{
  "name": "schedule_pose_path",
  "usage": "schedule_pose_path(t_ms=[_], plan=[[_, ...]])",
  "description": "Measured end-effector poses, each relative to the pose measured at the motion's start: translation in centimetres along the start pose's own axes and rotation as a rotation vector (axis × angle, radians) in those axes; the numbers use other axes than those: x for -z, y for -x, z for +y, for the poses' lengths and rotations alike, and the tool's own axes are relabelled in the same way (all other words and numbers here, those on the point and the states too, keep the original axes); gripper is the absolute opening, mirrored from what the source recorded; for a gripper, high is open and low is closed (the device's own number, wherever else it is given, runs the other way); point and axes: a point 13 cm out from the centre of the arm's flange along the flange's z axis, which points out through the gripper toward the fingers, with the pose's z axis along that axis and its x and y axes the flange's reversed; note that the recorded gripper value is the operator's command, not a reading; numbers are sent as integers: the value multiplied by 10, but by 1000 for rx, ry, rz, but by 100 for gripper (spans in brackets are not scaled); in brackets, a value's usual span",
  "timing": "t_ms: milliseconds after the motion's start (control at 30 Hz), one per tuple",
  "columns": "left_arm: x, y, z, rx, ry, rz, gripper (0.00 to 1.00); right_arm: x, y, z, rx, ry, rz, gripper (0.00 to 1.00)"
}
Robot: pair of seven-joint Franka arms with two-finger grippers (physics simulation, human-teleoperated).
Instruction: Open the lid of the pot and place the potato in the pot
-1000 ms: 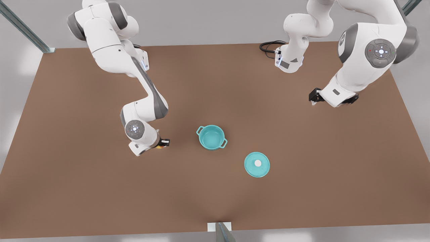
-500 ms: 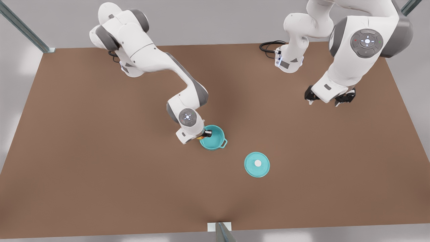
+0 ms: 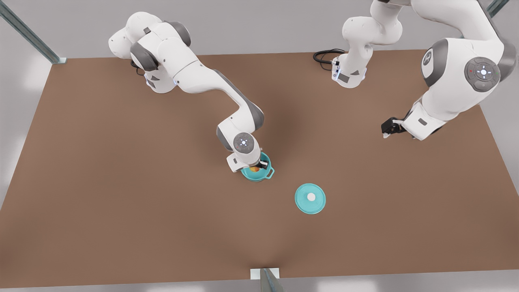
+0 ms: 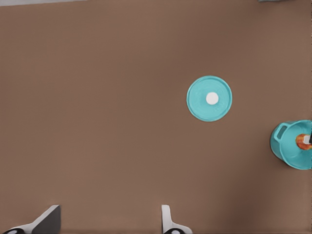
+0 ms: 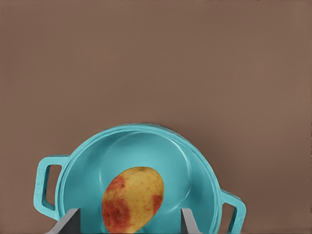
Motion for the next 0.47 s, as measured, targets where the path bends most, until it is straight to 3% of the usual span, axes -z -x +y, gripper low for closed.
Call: schedule_pose_path(t_ms=[100,167,233,267,333,467], plan=[[-27,-7,-2,9,1,57,100,22,17,-6,-48,8,-31,100],[-33,-7,-3,16,2,69,100,113,105,-63,-177,37,-109,100],[-37,-6,-4,17,2,74,100,211,228,-215,-379,41,-166,100],[-38,-5,-2,17,1,75,100,239,262,-288,-444,27,-178,100],[-38,-5,0,16,0,75,100,251,269,-363,-446,-29,-154,100],[-38,-4,0,10,-1,74,100,245,255,-386,-318,-97,-108,100]])
